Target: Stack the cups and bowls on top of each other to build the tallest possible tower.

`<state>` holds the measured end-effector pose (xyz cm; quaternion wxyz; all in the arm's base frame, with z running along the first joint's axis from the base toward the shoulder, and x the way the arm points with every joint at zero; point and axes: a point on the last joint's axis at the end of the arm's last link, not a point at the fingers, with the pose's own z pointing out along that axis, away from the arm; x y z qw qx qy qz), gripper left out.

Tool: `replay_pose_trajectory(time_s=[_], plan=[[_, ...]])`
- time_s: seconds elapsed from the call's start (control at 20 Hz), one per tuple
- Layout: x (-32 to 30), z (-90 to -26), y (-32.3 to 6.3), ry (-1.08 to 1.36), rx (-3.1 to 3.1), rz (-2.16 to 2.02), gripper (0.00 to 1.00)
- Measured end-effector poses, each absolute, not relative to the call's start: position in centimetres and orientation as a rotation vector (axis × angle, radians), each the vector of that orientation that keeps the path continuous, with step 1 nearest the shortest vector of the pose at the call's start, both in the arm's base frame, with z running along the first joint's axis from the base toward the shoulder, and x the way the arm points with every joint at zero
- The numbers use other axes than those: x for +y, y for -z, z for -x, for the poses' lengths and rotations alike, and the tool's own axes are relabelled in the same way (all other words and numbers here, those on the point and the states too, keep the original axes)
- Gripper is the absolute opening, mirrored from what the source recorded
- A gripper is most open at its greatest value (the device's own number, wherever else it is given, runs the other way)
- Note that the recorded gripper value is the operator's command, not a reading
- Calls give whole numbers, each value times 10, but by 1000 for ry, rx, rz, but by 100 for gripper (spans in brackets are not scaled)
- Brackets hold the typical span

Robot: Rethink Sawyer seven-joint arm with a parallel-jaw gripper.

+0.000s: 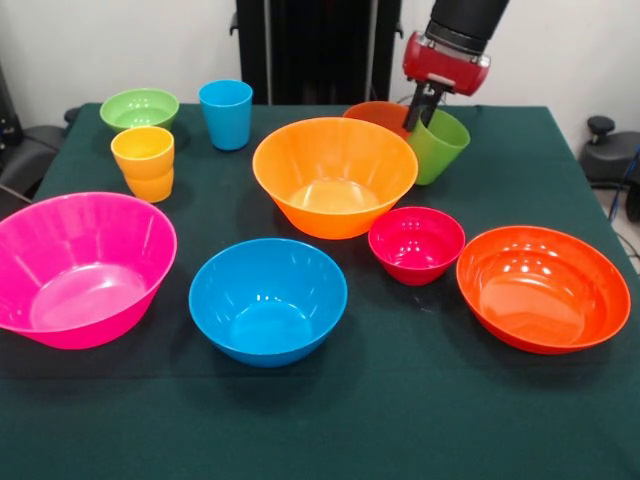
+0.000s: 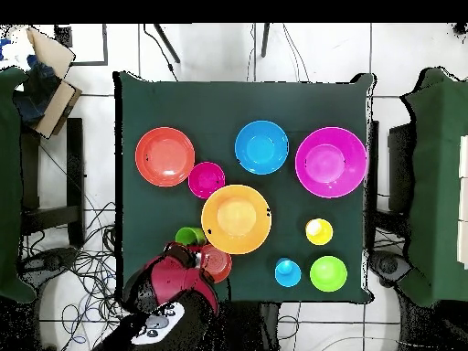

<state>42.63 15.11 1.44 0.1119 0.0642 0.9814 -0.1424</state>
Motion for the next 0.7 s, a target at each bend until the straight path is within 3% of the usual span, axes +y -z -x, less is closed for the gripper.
replay_pose_trajectory(time_s=[0.7], plan=[[152, -459, -56, 310, 2841, -295, 0]])
